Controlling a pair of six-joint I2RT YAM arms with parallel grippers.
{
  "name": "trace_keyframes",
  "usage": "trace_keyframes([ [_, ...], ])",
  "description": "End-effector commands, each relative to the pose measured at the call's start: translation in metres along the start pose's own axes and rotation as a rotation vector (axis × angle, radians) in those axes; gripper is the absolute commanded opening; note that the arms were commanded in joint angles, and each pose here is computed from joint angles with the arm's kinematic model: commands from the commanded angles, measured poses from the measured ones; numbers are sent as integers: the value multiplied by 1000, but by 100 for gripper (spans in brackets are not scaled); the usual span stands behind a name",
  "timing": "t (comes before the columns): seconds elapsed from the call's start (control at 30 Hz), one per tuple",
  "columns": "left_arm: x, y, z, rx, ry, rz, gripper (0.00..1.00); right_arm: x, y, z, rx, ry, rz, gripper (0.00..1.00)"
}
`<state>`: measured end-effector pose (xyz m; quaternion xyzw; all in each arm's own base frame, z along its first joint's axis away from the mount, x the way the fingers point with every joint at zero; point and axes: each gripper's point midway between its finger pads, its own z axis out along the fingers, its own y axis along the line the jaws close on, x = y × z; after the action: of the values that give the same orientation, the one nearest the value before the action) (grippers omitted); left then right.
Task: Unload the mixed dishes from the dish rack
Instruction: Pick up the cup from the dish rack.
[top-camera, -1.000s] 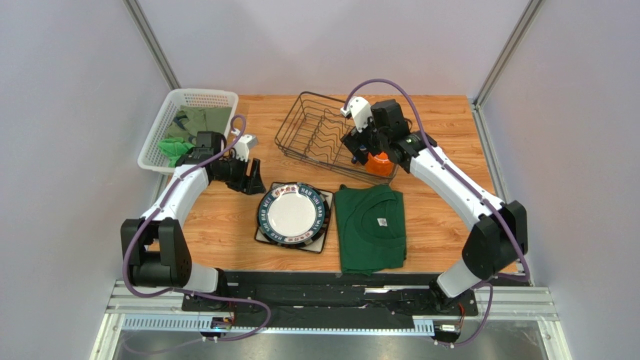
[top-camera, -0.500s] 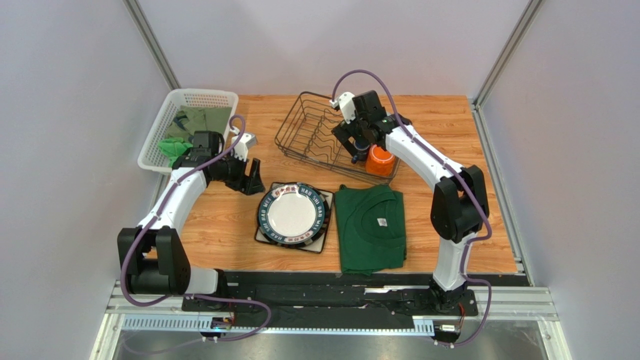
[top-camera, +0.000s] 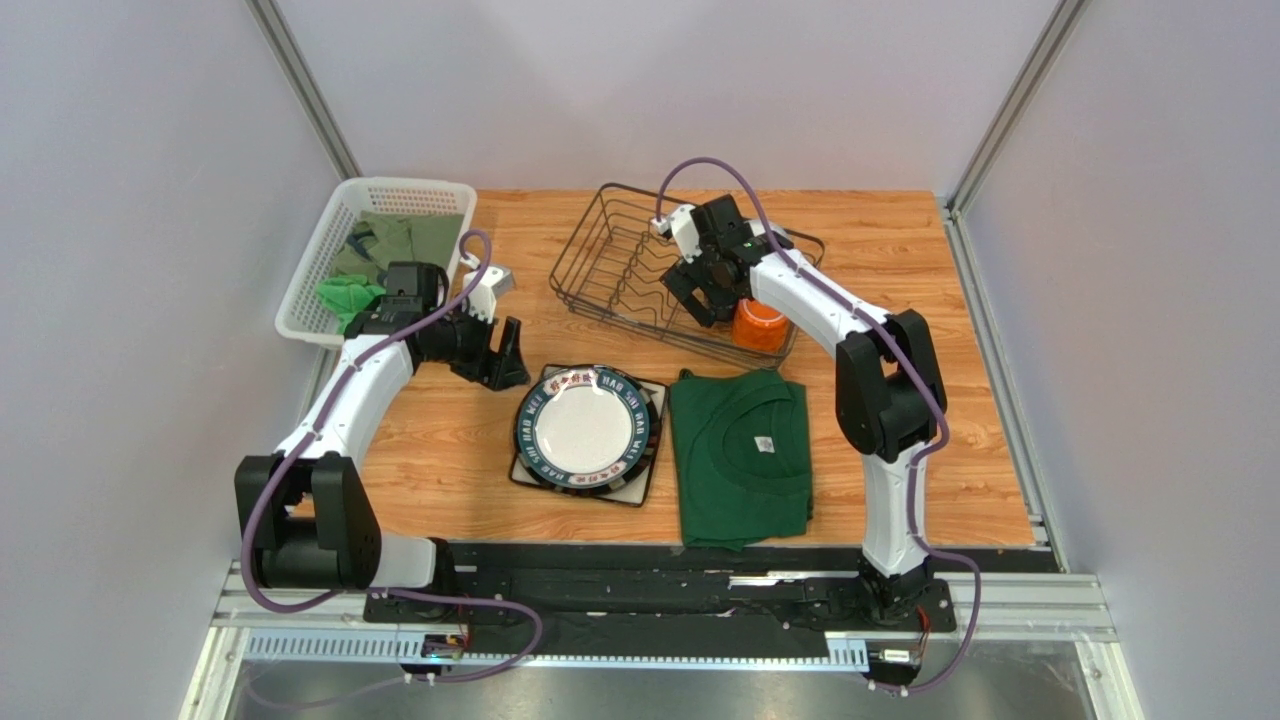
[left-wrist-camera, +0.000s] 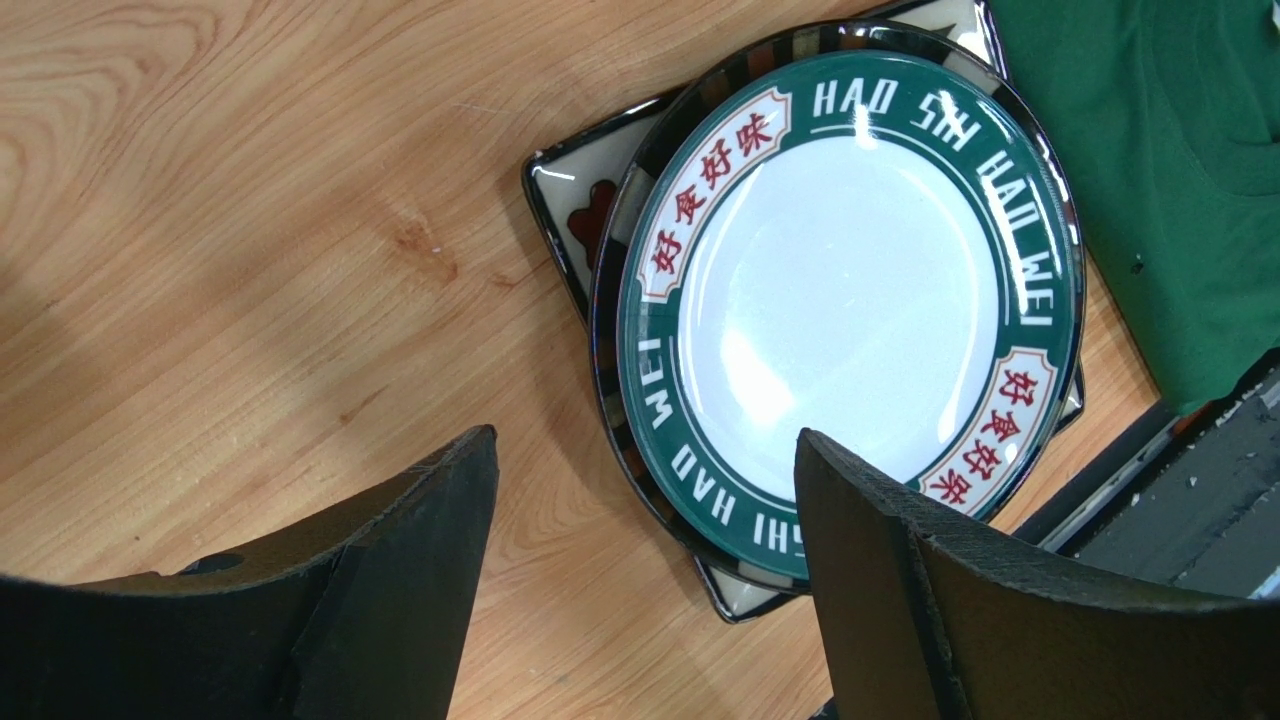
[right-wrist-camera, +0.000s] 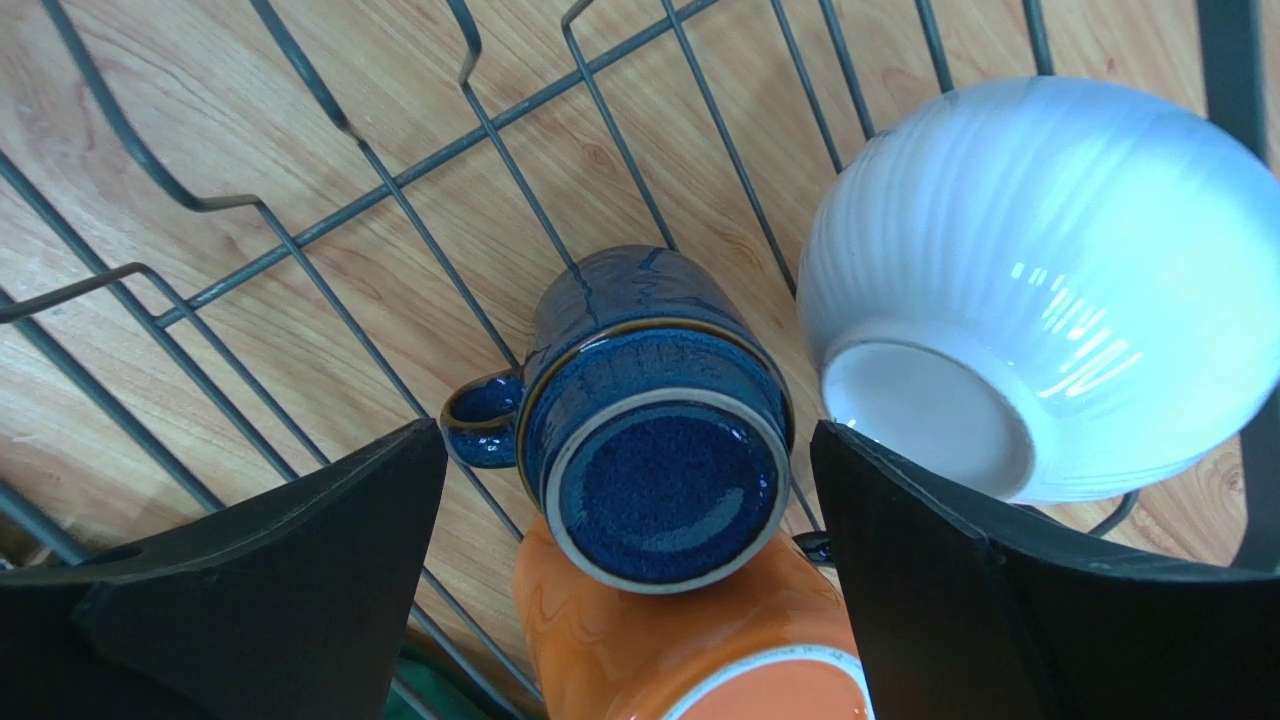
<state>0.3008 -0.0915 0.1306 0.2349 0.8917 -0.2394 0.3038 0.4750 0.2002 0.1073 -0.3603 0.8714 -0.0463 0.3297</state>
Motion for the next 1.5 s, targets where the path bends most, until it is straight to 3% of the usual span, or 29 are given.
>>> trace_keyframes([
  [0.0, -20, 1, -8, -7, -55, 51, 80, -14, -16, 1, 38, -29, 23, 99],
  [0.37, -19, 1, -5, 0, -53, 50, 81, -12, -14, 22, 23, -13, 43, 94],
  [0.63, -18, 1, -5, 4, -54, 48, 80, -12, -15, 18, 14, -27, 65, 74],
  [0.7, -19, 1, -4, 6, -54, 49, 80, -16, -17, 13, 19, -38, 68, 66],
  [1.07, -25, -5, -7, 29, -73, 58, 80, -44, -25, -26, 5, -120, 102, 52],
  [1.2, -29, -10, -10, 53, -93, 71, 80, -58, -27, -42, -7, -162, 124, 41],
  [1.47, -39, -23, -15, 110, -136, 108, 80, -86, -21, -77, -85, -269, 165, 38],
])
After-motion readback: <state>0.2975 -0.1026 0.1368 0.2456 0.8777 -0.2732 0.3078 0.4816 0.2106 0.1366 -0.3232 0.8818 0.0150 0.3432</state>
